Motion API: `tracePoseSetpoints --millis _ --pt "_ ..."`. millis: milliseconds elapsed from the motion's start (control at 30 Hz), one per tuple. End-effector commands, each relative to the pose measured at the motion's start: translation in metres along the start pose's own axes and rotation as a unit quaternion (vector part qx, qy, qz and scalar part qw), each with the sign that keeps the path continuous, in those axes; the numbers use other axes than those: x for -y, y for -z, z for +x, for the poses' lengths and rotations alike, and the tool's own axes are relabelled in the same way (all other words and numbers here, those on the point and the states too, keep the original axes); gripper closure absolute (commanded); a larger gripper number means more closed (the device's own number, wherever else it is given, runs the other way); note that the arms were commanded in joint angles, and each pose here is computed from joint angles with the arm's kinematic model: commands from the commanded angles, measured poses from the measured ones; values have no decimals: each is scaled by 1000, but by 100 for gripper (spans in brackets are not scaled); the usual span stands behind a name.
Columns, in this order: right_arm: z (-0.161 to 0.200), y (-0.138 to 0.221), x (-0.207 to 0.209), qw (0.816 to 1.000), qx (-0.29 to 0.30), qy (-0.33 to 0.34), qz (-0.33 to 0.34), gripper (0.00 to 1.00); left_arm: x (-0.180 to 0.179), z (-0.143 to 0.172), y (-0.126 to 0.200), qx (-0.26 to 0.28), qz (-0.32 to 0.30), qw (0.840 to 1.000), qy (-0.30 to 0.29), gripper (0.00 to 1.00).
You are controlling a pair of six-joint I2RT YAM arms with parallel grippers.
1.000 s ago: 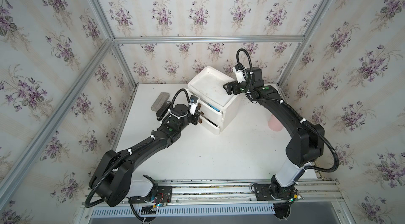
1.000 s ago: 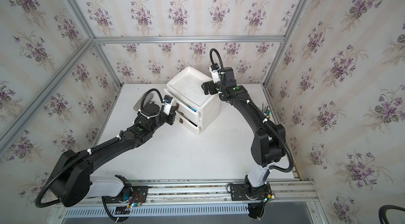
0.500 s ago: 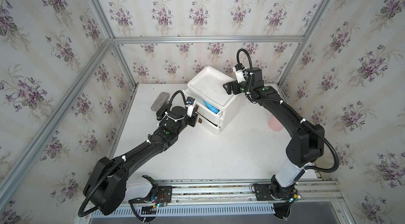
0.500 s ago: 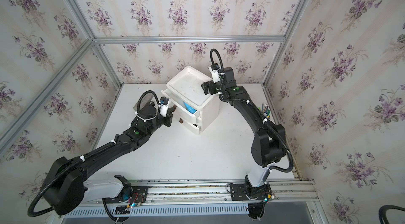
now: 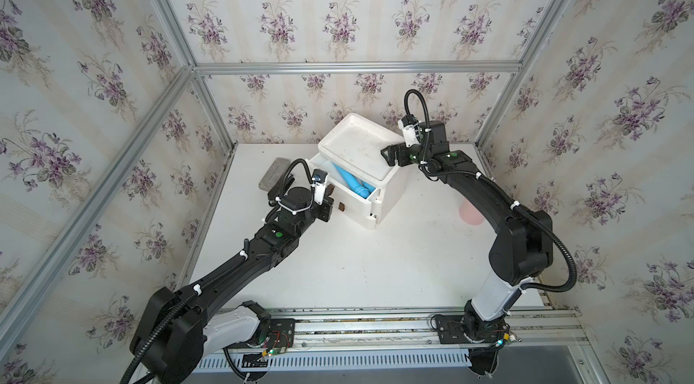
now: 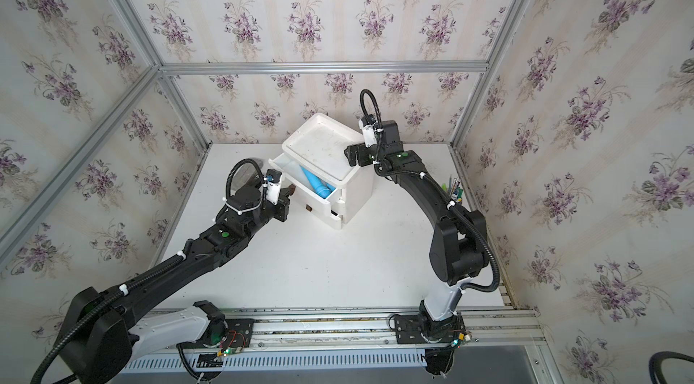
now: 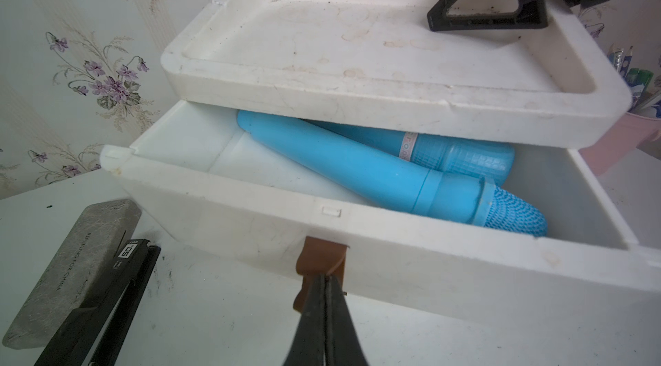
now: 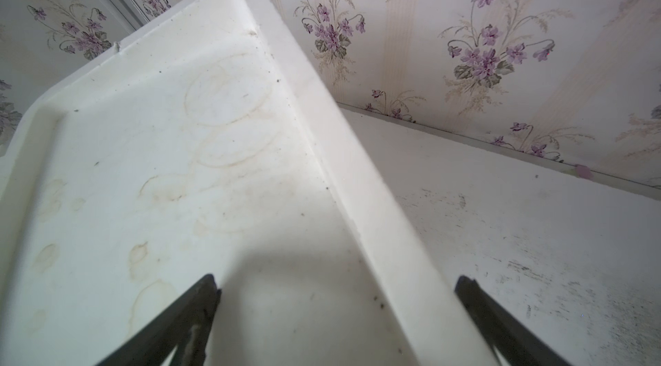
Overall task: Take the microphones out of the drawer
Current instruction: Open the drawer in the storage box.
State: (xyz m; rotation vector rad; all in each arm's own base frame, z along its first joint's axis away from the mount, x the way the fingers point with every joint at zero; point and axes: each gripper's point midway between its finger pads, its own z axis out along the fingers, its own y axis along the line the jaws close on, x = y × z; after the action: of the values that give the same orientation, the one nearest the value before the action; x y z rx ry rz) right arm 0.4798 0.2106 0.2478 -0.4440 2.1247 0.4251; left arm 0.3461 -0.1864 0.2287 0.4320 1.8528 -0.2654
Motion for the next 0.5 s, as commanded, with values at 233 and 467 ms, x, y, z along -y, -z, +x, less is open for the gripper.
tracePoseSetpoints --millis 233,467 --pt "38 -1 2 998 -67 5 6 1 -7 4 14 3 -15 1000 25 100" --pt "42 1 5 998 -69 8 15 1 -14 6 27 -3 -34 999 38 100"
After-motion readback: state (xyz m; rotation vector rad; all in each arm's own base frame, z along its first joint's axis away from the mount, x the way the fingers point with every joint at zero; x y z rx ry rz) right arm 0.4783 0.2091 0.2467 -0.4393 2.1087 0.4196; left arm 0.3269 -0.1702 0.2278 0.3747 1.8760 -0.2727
